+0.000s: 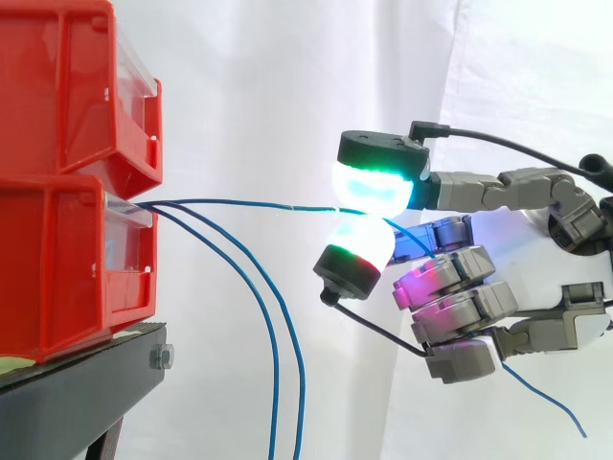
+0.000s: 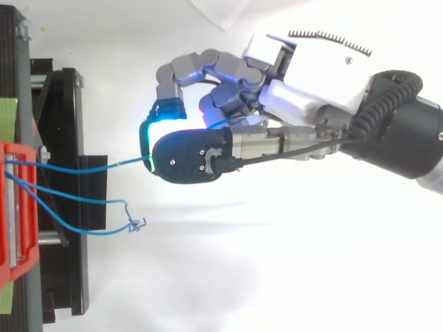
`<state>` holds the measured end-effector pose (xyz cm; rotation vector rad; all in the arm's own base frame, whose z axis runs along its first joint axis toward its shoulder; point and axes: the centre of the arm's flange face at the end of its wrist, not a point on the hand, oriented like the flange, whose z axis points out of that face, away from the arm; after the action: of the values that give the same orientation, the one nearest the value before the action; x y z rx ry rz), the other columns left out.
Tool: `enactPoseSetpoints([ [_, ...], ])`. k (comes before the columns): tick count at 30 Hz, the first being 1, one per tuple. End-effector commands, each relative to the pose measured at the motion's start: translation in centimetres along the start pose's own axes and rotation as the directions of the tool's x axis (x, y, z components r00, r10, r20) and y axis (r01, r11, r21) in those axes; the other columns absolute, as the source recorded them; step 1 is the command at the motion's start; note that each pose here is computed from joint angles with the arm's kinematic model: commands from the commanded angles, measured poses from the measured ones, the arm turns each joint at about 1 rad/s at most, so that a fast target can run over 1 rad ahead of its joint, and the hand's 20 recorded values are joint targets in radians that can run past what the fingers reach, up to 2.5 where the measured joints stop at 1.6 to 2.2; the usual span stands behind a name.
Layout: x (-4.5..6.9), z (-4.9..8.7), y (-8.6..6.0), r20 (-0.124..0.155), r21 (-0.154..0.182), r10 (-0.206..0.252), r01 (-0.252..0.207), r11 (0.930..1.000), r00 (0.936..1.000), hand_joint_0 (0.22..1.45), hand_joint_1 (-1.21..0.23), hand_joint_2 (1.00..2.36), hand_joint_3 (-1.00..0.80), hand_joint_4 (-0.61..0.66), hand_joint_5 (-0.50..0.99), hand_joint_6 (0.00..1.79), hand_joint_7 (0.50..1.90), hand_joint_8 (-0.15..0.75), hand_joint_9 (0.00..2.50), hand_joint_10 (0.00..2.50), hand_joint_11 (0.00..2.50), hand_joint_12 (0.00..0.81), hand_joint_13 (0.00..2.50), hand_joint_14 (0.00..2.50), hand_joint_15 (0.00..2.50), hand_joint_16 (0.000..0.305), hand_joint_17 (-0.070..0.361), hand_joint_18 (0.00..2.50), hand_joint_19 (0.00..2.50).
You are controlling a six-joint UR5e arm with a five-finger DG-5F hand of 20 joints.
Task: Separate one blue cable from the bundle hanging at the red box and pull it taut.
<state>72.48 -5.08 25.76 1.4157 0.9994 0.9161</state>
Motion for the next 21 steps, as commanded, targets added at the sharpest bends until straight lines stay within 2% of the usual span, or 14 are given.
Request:
enactPoseSetpoints([
  [1, 0.07, -0.07, -0.07, 0.0, 0.004, -0.012, 0.012, 0.9999, 0.9999, 0.6, -0.74, 1.03, -0.04, -0.04, -0.18, 0.86, 1.4, 0.286, 0.79, 1.91, 1.86, 0.34, 0.92, 1.39, 1.73, 0.039, 0.087, 1.08, 1.27],
  [14, 0.07, -0.07, -0.07, 0.0, 0.004, -0.022, 0.022, 0.9997, 0.9997, 0.6, -0.73, 1.03, -0.04, -0.05, -0.18, 0.87, 1.33, 0.279, 0.79, 2.01, 1.74, 0.334, 0.92, 1.39, 1.71, 0.04, 0.091, 1.06, 1.25],
  [21, -0.02, -0.01, 0.01, 0.001, 0.002, -0.022, 0.022, 0.9998, 0.9998, 0.61, -0.74, 1.03, -0.02, -0.06, -0.18, 0.87, 1.33, 0.273, 0.8, 2.02, 1.77, 0.324, 0.92, 1.36, 1.75, 0.038, 0.085, 1.06, 1.26],
])
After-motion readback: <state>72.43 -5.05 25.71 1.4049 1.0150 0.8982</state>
